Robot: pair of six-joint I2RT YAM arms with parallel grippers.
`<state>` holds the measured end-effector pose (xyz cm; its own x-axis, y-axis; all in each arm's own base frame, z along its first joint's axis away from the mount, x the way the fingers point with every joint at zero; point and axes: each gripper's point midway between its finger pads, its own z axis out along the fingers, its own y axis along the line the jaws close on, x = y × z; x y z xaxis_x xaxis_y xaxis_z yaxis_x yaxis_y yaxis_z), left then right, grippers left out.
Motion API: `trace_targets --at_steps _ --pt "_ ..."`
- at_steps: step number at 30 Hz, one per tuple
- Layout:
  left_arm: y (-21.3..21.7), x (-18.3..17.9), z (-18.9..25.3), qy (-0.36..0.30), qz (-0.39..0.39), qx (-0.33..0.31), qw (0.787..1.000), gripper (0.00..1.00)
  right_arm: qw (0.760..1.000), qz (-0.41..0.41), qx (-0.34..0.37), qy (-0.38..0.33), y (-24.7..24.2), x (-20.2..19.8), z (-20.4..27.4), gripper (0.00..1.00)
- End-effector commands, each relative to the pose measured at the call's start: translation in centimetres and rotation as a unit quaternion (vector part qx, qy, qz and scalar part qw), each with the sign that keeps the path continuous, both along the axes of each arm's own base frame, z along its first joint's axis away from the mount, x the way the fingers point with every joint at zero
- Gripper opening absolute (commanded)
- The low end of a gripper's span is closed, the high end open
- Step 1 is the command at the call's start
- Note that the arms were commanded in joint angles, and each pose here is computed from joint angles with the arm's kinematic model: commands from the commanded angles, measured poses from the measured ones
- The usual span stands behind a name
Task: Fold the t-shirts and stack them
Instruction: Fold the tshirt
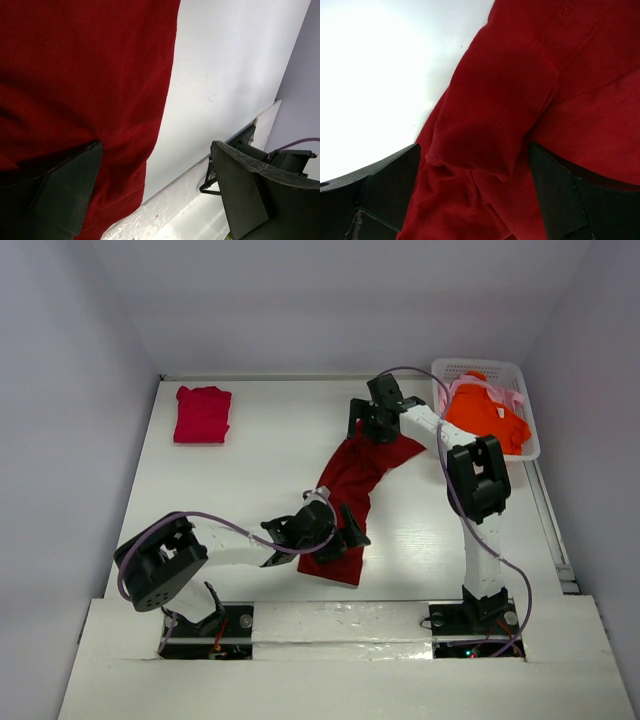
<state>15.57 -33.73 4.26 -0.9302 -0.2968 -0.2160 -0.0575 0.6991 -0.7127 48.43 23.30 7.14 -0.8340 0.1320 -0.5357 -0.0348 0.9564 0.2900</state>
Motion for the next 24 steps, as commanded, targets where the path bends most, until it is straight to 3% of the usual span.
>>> trace_targets --at_steps 1,10,24 --pt "4.8 -4.3 -6.0 0.077 -0.026 0.124 0.989 0.94 1.000 0.012 0.012 -0.015 0.7 0.3 2.1 0.93" --pt "5.1 -4.3 -5.7 0.075 -0.021 0.123 0.989 0.95 0.999 0.026 0.033 -0.019 3.0 1.1 2.3 0.93" --pt "4.9 -4.1 -5.5 0.070 -0.023 0.122 0.990 0.95 0.998 -0.045 -0.017 -0.033 -0.5 0.1 3.4 0.93"
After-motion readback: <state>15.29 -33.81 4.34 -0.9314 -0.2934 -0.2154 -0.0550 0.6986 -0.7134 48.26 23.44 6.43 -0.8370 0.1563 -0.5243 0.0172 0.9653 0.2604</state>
